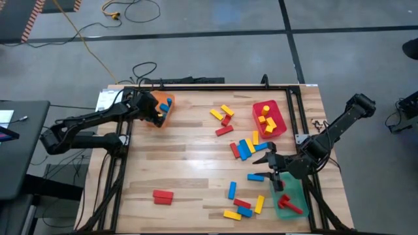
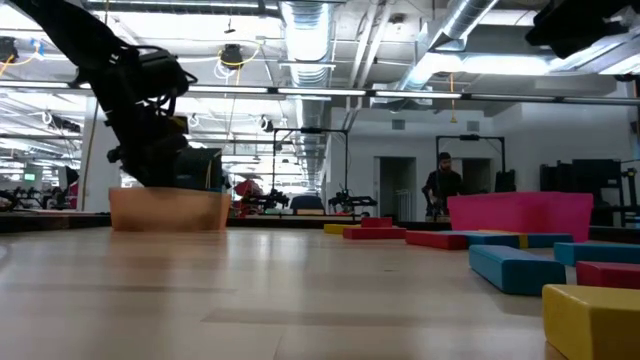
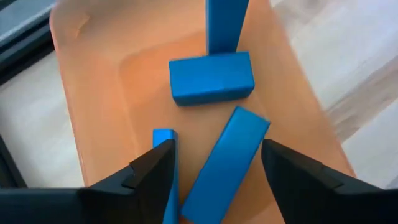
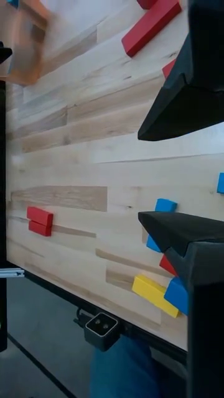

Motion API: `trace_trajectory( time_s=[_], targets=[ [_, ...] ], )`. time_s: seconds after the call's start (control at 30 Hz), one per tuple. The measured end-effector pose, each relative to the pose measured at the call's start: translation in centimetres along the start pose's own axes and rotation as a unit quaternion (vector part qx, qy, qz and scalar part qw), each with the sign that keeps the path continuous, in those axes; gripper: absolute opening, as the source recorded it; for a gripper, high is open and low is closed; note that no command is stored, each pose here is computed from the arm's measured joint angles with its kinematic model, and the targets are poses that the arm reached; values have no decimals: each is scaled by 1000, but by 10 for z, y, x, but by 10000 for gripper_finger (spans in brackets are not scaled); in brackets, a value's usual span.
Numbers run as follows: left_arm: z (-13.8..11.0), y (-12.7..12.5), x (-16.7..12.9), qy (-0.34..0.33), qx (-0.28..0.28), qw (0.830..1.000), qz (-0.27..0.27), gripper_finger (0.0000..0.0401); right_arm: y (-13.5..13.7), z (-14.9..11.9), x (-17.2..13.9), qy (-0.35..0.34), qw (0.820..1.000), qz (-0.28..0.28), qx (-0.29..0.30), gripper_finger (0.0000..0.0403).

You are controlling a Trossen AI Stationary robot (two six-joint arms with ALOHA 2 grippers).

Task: Sort blocks
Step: Put the blue rectangle block into the orange bin

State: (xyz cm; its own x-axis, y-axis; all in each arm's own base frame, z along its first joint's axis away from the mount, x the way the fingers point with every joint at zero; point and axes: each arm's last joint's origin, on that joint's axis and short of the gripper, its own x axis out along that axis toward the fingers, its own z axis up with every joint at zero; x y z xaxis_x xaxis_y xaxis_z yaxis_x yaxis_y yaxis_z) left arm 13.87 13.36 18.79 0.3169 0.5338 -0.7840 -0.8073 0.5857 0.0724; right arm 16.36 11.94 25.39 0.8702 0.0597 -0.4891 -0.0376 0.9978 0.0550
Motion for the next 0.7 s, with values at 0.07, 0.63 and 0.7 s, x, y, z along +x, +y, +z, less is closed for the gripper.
trace_trajectory(
  time_s=[0.07, 0.63, 0.7],
  targets=[
    [2, 0, 0, -10, -2, 1000, -6, 239, 0, 0, 0, 0, 1000, 0, 0, 211],
    [33, -44, -79, -206, 72, 953, -209, 240, 0, 0, 0, -1, 1000, -1, 0, 211],
    [32, -54, -88, -222, 92, 942, -236, 240, 0, 0, 0, -1, 1000, 0, 1, 211]
  ],
)
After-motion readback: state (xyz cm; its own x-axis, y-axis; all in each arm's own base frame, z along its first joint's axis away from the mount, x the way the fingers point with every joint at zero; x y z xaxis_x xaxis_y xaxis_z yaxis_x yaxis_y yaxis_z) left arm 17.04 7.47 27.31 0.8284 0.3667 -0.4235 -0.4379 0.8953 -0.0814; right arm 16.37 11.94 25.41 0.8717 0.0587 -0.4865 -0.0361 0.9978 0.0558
